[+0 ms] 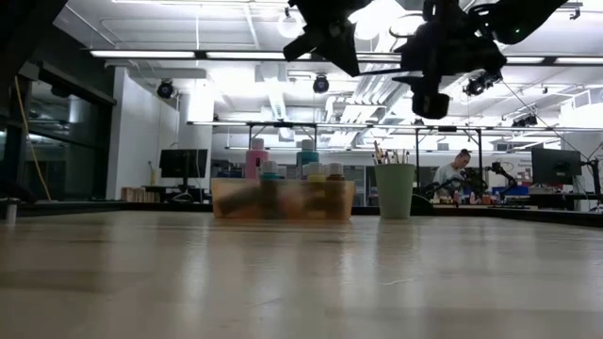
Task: Pick & Place Paint Supplies
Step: Put the silver paint brush into the green cup
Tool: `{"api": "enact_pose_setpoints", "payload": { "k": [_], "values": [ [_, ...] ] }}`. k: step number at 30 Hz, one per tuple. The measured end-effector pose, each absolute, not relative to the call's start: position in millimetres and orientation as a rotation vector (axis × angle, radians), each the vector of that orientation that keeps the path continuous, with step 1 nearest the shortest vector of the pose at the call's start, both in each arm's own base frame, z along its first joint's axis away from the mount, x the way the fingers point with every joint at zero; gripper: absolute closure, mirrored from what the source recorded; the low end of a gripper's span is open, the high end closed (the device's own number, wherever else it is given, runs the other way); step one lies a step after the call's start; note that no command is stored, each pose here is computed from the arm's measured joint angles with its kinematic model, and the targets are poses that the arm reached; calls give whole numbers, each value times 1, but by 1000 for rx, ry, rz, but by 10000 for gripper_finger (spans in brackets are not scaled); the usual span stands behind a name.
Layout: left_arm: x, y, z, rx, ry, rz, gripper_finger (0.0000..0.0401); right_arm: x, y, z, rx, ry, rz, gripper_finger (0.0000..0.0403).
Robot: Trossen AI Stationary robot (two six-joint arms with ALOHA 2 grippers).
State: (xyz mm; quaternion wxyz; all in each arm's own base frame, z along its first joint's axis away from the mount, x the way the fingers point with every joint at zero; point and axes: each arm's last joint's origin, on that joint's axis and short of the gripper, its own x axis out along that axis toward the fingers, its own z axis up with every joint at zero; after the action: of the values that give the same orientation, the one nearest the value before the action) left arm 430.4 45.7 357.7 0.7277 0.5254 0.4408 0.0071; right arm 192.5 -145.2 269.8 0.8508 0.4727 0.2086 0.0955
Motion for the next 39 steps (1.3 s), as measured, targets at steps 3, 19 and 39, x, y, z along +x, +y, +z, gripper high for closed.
{"api": "enact_pose_setpoints", "payload": {
  "k": [3,19,39],
  "values": [
    [430,46,358,1158,972,16,401,201,-145,268,998,437,231,205],
    [431,46,358,1155,970,19,401,246,-149,241,974,432,289,159],
    [430,46,358,1152,968,18,401,242,-162,244,934,376,289,387]
  ]
}}
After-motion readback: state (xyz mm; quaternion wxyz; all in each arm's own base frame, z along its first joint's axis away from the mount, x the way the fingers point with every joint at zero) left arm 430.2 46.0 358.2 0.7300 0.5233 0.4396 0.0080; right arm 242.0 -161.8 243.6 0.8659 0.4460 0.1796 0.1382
